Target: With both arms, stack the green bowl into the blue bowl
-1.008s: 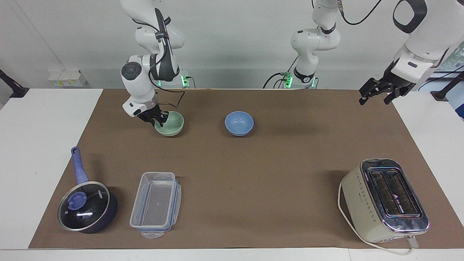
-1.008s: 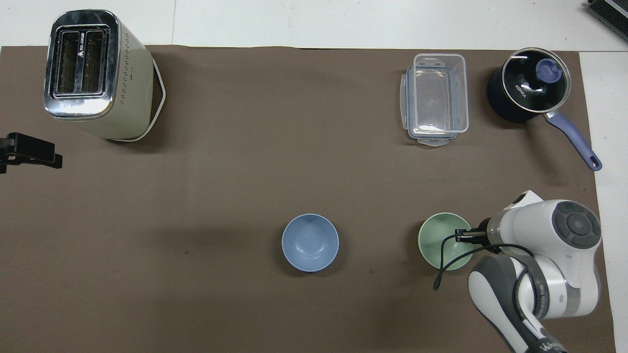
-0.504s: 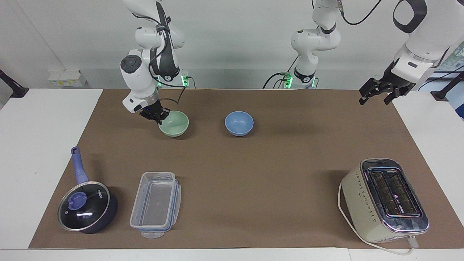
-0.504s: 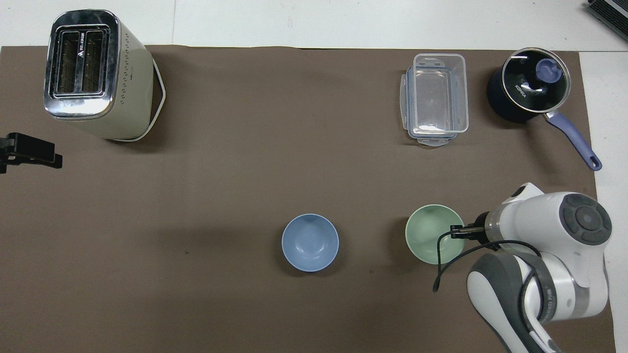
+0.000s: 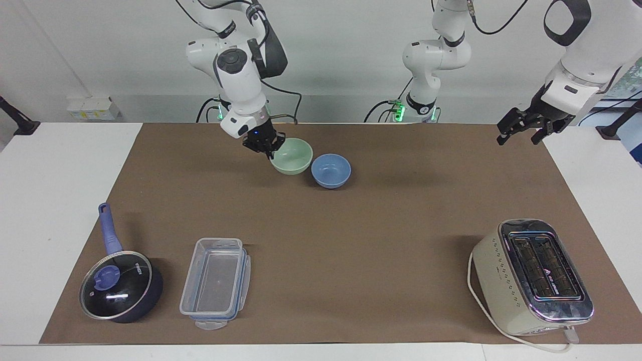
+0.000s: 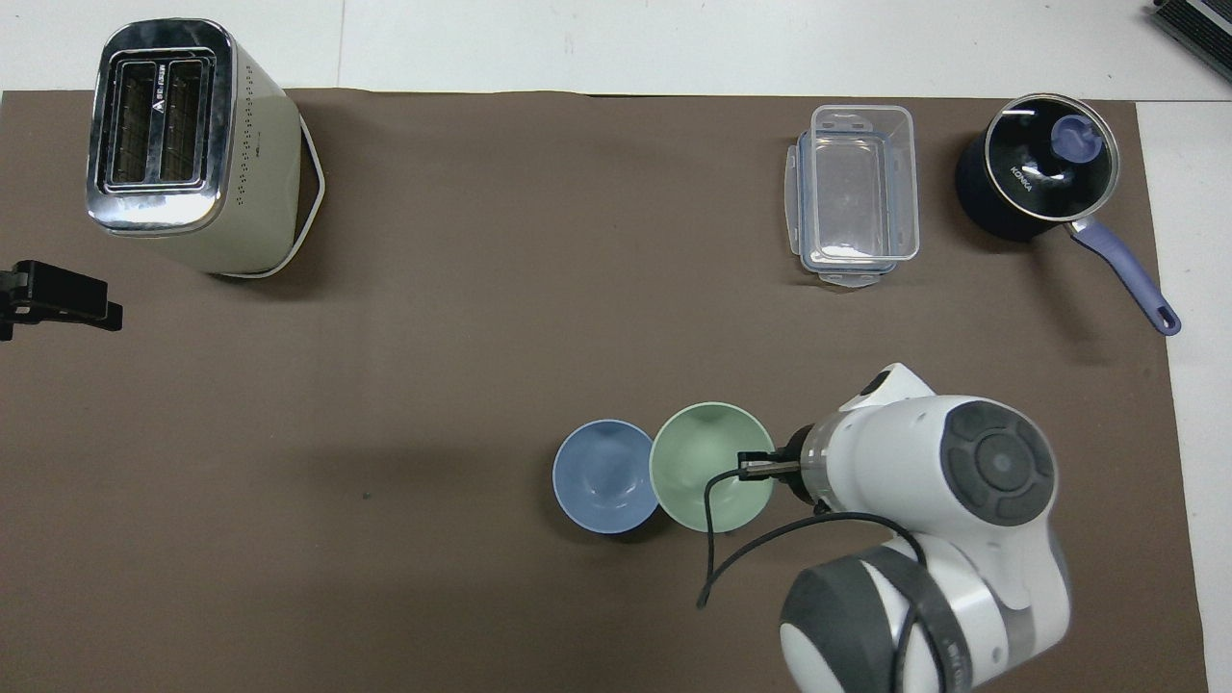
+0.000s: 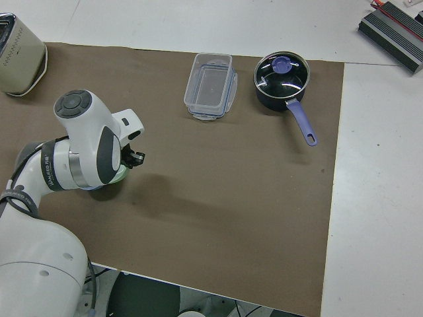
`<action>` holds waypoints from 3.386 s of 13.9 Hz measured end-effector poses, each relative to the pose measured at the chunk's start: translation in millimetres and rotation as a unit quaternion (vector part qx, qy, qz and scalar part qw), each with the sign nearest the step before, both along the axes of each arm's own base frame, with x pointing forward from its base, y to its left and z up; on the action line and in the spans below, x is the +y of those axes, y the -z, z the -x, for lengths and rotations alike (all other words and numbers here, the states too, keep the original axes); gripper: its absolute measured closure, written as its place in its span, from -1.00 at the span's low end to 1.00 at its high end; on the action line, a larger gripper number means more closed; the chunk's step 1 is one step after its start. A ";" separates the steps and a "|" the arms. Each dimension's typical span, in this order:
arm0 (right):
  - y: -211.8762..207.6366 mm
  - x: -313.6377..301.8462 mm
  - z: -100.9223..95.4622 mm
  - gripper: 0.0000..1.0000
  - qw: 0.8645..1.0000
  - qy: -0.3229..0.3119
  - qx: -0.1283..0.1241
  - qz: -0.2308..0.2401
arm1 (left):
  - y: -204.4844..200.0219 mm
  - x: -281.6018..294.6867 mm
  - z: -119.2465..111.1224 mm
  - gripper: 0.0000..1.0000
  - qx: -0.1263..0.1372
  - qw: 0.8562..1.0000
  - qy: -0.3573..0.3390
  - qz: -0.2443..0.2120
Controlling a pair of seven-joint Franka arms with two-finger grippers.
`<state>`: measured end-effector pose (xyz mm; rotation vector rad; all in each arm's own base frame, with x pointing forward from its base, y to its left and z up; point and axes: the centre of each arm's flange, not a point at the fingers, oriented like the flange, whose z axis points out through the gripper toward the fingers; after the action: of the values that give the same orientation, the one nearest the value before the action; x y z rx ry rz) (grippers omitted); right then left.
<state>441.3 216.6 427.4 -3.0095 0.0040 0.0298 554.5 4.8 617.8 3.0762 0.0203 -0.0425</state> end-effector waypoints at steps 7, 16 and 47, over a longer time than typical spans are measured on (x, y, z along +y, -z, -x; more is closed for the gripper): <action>40.7 81.4 10.7 0.91 1.000 0.021 0.008 -0.010 | 0.0 0.0 0.0 -1.00 0.000 1.000 0.000 0.000; 66.2 87.7 11.7 0.91 0.999 0.016 0.029 0.001 | 0.0 0.0 0.0 -1.00 0.000 1.000 0.000 0.000; -126.9 -131.3 -80.5 -1.00 0.986 0.146 -0.068 0.028 | 0.0 0.1 0.1 -1.00 0.000 1.000 0.000 0.000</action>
<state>521.8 85.3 554.4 -3.0250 0.4390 -0.2093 554.5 4.9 617.7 3.0762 0.0206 -0.0433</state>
